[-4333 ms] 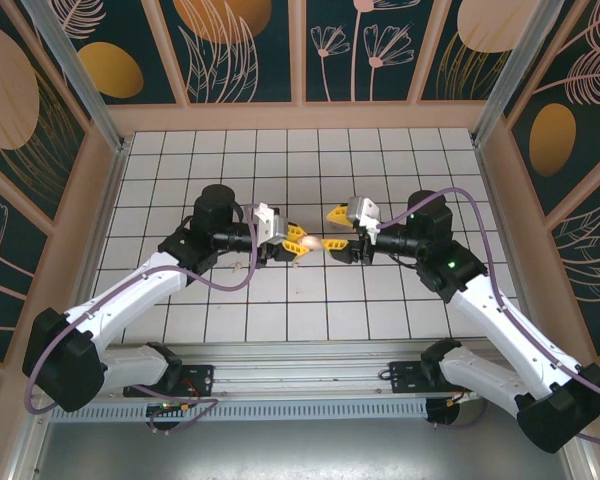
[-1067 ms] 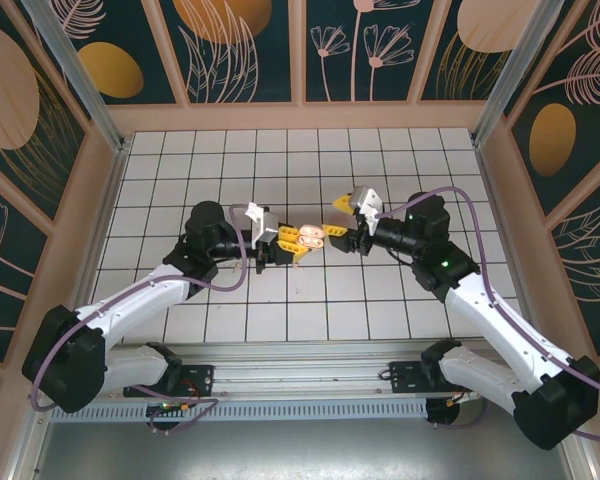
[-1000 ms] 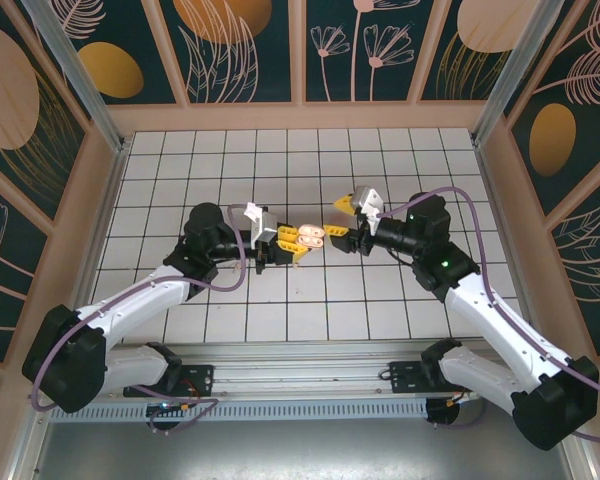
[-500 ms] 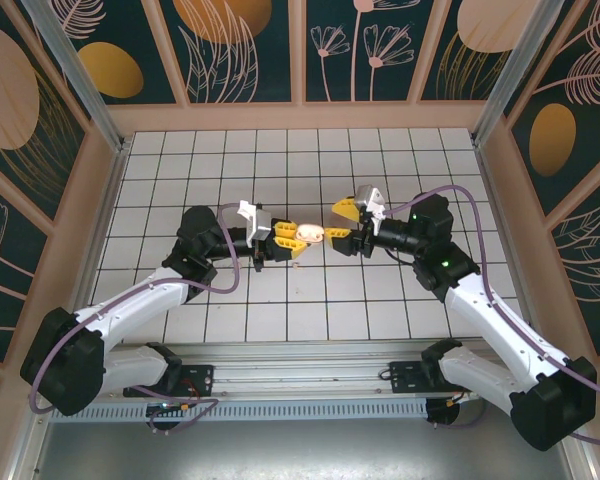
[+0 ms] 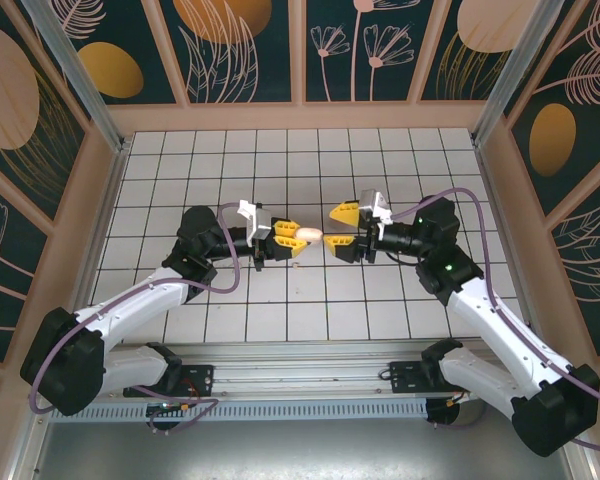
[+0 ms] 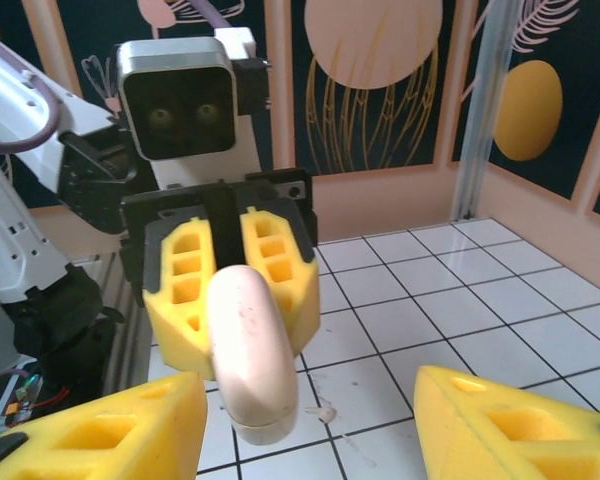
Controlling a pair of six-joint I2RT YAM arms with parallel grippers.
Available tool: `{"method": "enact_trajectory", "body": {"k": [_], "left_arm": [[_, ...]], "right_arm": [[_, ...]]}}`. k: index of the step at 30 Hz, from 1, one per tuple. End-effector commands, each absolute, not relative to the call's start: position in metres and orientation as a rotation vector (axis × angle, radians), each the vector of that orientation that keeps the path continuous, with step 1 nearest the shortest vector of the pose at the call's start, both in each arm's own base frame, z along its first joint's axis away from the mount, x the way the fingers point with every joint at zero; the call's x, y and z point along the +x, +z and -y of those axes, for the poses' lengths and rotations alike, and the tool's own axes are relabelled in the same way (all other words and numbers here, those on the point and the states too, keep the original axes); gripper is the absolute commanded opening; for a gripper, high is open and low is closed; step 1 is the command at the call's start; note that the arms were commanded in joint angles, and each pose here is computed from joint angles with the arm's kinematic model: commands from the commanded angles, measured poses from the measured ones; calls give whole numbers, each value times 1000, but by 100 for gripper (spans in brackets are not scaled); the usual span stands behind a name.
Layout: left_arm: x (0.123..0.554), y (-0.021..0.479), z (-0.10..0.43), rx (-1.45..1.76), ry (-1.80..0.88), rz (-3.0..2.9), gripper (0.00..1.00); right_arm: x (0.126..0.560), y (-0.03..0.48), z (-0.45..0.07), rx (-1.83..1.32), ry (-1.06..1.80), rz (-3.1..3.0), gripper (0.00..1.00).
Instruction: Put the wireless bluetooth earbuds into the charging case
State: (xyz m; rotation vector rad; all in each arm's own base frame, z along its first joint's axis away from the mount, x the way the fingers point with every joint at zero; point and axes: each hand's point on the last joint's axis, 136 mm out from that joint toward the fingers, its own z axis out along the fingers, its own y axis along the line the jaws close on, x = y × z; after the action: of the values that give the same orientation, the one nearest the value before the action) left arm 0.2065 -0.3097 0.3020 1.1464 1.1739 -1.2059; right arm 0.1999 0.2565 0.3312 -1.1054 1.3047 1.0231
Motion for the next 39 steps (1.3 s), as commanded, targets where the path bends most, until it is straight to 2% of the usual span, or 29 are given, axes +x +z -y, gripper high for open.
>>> {"method": "enact_trajectory", "body": {"k": [1, 8, 22, 25, 27, 29, 35, 39], "left_arm": [[202, 311, 310, 1164, -1192, -1122, 10], [199, 316, 310, 1172, -1204, -1104, 10], [197, 325, 309, 1168, -1215, -1083, 11], [196, 325, 309, 1165, -1219, -1082, 12], [196, 325, 309, 1165, -1217, -1084, 13], [196, 324, 309, 1167, -1214, -1089, 15], [197, 308, 309, 1241, -1143, -1140, 30], [197, 301, 309, 1292, -1110, -1154, 36]], "right_arm": [[189, 344, -264, -1170, 1058, -1224, 58], [190, 336, -277, -1241, 1111, -1232, 56], [189, 331, -284, -1294, 1142, -1213, 36], [188, 331, -284, -1303, 1141, -1205, 30], [187, 331, -284, -1312, 1133, -1203, 21], [188, 330, -283, -1318, 1118, -1210, 15], [186, 327, -276, -1351, 1053, -1239, 14], [184, 324, -275, -1383, 1046, -1263, 14]]}}
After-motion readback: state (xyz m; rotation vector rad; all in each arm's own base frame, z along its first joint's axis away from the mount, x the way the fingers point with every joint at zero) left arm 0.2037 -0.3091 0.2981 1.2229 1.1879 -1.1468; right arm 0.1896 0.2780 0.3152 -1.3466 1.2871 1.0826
